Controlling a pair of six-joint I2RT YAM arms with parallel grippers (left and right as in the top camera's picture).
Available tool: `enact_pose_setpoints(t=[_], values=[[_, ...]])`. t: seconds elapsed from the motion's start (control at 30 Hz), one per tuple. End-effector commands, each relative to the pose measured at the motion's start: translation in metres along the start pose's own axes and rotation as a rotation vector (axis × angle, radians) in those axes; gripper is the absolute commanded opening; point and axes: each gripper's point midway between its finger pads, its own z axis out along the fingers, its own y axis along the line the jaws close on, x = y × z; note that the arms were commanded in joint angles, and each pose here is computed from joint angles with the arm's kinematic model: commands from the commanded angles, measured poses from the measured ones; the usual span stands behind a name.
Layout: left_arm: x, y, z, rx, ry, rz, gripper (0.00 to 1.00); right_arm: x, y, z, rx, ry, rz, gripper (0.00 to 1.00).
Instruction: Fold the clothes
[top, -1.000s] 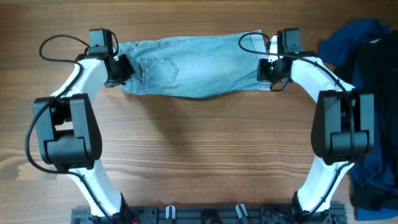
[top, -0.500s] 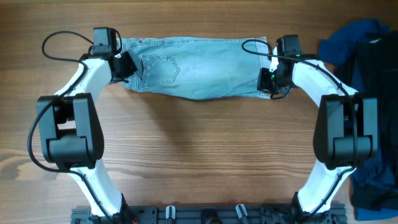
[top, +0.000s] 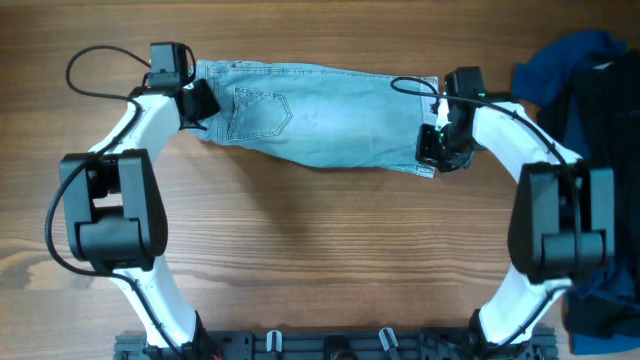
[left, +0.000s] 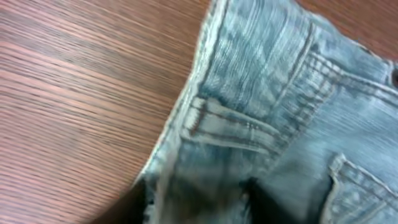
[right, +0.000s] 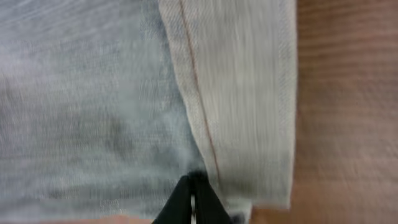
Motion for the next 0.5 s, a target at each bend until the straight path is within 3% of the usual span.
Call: enact_pose_setpoints(t=[0.0,0.07,0.13,0.27,0.47], values=[[-0.012,0.008,-0.012,-0.043,-0.050,-0.005,1.00,-0.026,0.015,-0.059,-0.028,-0.206,-0.097,0.05],[-0.021,0.006,-0.024,-0.044,-0.084,-0.006,1.00,-0.036,0.022,-0.079,-0.045,-0.287,-0.124,0.19],[-0.030,0.003,-0.039,-0.033,-0.116,-0.007,1.00,-0.046,0.026,-0.096,-0.052,-0.361,-0.134,0.46],[-0.040,-0.004,-0.067,-0.013,-0.158,-0.005,0.99,-0.059,0.017,-0.108,0.017,-0.439,-0.125,0.66],[-0.046,-0.012,-0.107,0.021,-0.193,-0.007,0.98,-0.064,-0.010,-0.111,0.088,-0.451,-0.072,0.84]])
